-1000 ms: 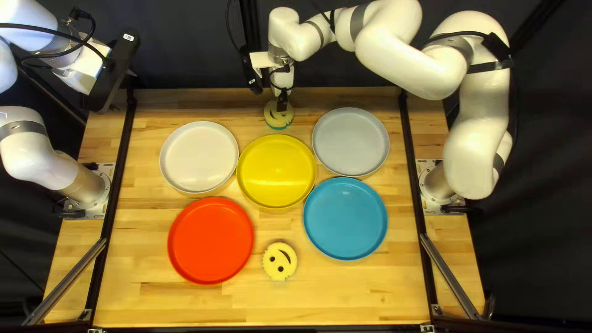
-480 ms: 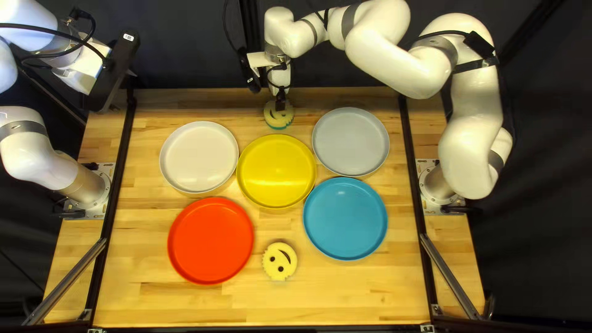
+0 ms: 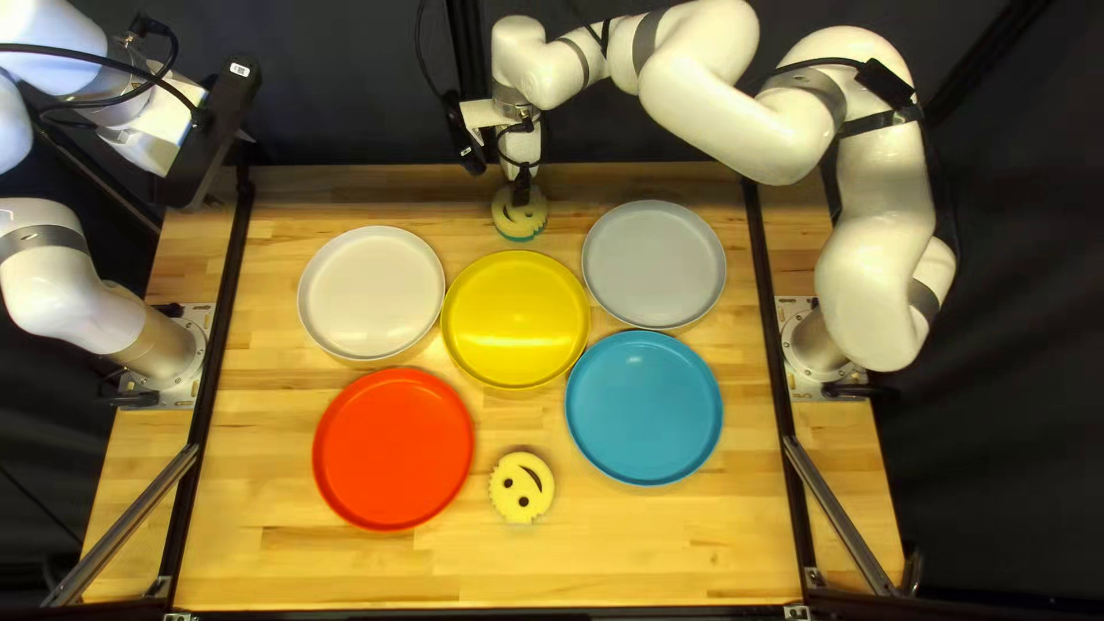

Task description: Pick up sponge and scrub the plate

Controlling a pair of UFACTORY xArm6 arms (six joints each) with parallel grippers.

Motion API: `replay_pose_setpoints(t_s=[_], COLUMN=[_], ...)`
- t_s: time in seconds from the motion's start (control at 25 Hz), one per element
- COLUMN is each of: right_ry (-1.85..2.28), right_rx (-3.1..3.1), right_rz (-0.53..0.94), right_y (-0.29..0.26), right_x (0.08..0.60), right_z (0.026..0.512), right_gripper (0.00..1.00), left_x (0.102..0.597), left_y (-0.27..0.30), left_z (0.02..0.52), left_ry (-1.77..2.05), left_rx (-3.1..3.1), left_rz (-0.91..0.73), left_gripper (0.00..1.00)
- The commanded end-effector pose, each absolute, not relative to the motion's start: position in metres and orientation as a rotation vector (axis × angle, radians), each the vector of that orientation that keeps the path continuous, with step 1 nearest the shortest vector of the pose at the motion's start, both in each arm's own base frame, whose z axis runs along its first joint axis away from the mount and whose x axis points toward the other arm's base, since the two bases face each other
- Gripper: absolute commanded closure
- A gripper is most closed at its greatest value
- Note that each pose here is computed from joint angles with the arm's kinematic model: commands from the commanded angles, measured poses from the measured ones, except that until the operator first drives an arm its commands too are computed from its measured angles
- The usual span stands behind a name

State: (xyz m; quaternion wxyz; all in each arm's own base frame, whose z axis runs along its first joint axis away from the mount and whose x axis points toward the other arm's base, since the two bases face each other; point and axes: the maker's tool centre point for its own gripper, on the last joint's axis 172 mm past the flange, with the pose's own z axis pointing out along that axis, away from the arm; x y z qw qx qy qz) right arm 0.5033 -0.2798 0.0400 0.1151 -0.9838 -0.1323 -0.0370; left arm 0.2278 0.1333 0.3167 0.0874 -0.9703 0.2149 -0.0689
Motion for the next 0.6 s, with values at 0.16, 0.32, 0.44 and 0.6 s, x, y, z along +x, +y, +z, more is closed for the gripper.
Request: replay_pose_setpoints(t_s=[0.16,0.32,0.44,0.6], right_ry=[-0.380,-0.381,-0.389,-0.371], right_rx=[-2.917,-2.934,-2.952,-2.997], right_rz=[-0.112,-0.108,-0.106,-0.084], right_y=[-0.262,-0.243,-0.231,-0.218], right_x=[0.490,0.476,0.460,0.428], right_z=[0.071,0.084,0.094,0.104], right_gripper=[1.00,1.00,1.00,1.00], left_x=[0.228,0.228,0.228,0.228], left_y=[0.133,0.133,0.133,0.133], left_z=[0.317,0.317,0.317,0.317], left_ry=[0.640,0.640,0.640,0.640], left_rx=[-2.889,-2.889,-2.889,-2.889], left_rz=[-0.205,-0.205,-0.205,-0.205], left_gripper=[0.00,0.00,0.00,0.00])
